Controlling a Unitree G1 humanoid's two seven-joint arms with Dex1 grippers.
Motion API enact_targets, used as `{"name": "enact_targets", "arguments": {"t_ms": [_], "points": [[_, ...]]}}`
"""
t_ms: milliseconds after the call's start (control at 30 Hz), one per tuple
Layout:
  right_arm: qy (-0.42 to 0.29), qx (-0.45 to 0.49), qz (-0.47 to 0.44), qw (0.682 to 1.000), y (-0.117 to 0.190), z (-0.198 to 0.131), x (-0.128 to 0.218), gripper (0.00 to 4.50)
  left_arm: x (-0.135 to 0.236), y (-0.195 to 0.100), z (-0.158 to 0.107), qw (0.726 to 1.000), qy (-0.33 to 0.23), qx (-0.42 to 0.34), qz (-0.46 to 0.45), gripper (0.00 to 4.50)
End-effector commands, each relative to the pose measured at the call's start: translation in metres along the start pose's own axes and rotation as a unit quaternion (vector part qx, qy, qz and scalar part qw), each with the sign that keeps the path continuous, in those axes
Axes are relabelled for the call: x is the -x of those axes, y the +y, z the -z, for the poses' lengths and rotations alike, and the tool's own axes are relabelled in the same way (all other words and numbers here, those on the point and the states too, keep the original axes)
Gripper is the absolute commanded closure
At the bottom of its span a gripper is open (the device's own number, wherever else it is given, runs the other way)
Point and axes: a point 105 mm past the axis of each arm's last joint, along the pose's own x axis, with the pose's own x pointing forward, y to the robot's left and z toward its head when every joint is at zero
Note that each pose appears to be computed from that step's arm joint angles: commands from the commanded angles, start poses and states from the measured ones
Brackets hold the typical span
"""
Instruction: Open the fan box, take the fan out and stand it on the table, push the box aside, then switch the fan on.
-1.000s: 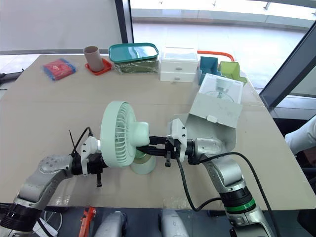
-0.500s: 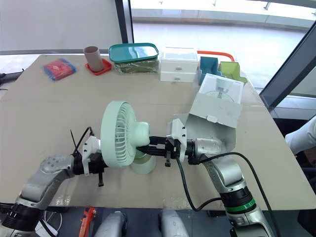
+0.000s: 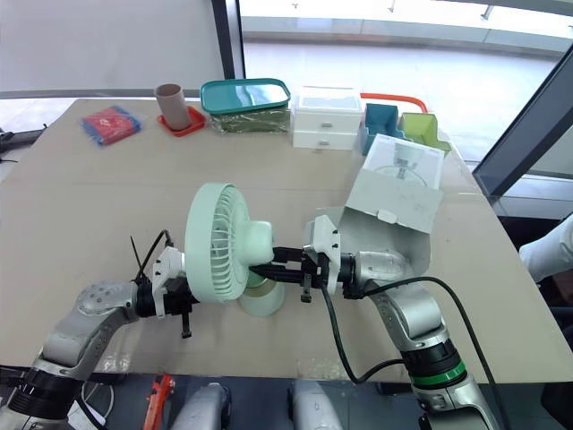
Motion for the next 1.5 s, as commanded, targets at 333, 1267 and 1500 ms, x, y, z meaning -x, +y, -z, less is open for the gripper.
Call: {"name": "enact_targets", "arguments": {"t_ms": [333, 1267, 1500], "points": [[0.009, -0.003, -0.003, 1.000, 0.005, 0.003, -0.001, 4.09, -0.007, -0.006, -0.007, 1.000, -0.011, -0.013, 0.019, 4.45], [0.008, -0.003, -0.002, 1.000, 0.003, 0.002, 0.000, 4.09, 0.030, 0.009, -0.030, 0.999, -0.029, -0.037, -0.007, 4.45], [0.002, -0.004, 0.003, 1.000, 0.001, -0.001, 0.001, 4.09, 0.050, 0.007, -0.018, 0.998, 0.002, -0.070, 0.000, 4.45]]}}
